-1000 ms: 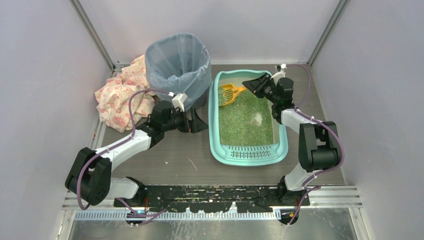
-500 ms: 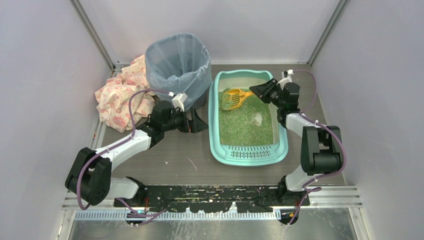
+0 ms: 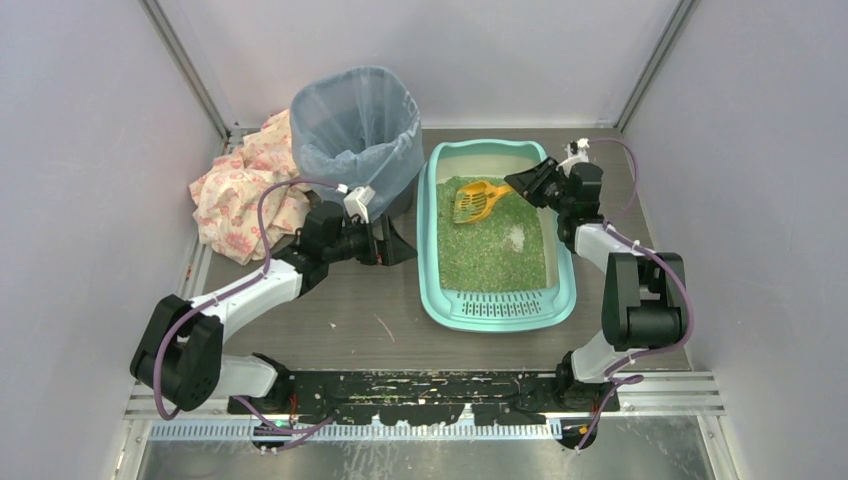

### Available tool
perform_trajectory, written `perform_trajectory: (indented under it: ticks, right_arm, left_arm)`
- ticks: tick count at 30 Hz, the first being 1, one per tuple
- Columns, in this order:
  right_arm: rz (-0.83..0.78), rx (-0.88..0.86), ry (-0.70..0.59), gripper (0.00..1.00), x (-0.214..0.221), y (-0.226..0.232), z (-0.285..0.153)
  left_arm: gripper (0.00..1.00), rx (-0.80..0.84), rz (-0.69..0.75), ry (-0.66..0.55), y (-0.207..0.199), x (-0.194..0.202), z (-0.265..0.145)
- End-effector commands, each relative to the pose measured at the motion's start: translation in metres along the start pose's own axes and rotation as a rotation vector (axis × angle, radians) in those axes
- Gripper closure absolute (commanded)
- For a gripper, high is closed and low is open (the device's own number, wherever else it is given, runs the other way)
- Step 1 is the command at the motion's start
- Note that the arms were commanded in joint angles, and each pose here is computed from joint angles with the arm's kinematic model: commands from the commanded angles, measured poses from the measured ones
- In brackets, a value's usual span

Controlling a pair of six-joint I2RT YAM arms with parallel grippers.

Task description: Clean the litter box

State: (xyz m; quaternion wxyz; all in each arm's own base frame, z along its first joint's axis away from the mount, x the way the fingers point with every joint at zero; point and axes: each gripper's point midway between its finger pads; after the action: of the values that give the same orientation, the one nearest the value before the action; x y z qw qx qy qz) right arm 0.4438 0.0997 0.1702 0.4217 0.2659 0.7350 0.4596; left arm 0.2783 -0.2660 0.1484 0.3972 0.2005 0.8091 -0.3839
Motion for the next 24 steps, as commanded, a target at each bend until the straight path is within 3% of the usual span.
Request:
perform_trajectory:
  ticks: [1,13,24]
  right_arm:
    - [-0.119,-0.03,-0.052,0.99,-0.021,0.027,0.008]
    - [-0.114,0.006,0.075,0.99,0.031,0.003,0.051]
    - [-0.046,-0.128,0.151,0.99,0.066,0.035,0.064]
  left_arm:
    - [0.06,0.04,0.055,-0.074,-0.014,-0.026,-0.005]
    - [0.06,0.032,0.052,-0.066,-0.011,-0.023,-0.002]
    - [0.06,0.036,0.053,-0.069,-0.012,-0.024,-0.003]
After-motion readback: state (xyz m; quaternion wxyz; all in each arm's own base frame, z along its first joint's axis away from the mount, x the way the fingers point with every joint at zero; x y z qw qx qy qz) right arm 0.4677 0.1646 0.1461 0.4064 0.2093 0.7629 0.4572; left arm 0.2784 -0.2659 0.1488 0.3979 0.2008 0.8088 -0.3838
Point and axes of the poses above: each gripper's point midway between its finger pads, its own z axis out along the fingers, its own y axis along the line the jaws close on, x = y × z, and after that the axes turned 15 degrees about z, right-handed
